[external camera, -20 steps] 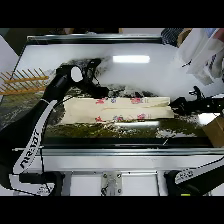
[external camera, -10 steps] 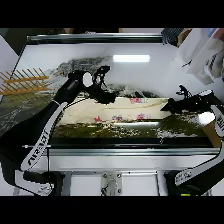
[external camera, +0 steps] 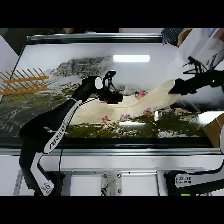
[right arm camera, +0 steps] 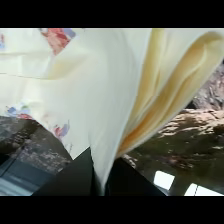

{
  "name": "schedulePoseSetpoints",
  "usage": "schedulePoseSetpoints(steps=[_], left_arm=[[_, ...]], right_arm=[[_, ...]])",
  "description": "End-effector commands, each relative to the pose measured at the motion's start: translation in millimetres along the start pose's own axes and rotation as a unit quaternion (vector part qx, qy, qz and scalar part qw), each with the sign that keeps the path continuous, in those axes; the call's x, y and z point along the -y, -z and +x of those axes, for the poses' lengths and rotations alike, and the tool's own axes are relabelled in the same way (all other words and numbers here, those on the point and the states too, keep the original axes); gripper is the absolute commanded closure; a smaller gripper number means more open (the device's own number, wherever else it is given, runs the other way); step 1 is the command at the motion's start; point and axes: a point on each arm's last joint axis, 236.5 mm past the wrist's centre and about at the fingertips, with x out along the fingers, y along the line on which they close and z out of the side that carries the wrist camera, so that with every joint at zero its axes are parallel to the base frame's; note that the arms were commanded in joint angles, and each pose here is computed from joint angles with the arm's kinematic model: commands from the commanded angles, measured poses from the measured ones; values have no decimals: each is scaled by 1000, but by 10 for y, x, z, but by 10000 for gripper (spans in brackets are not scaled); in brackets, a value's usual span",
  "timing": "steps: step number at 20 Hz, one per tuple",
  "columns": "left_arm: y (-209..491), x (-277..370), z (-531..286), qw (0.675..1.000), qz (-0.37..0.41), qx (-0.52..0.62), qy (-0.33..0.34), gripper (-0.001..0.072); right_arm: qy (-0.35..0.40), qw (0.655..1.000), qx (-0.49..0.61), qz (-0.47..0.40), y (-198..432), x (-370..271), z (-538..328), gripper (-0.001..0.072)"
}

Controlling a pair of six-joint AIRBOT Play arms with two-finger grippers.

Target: Fold the clothes and pants, and hang the long-sleeved shirts on hangers.

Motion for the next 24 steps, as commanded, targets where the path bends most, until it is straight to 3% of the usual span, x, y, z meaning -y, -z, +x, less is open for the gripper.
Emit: schedulePoseSetpoints(steps=[1, 7, 15, 24], left_arm=[[-21, 131, 348, 1000, 7, -20, 14, 698], [44, 215, 586, 999, 19, -39, 15, 699], [14, 129, 504, 999, 11, -40, 14, 699], [-765, -741, -1118, 994, -21, 100, -48, 699]], right_arm=[[20, 999, 30, -40, -80, -633, -398, 704], [2, 993, 59, -104, -141, -1455, -553, 704], [-16, 994, 37, -105, -15, -1826, -386, 704], [-48, 996, 24, -66, 87, -2418, -31, 704]])
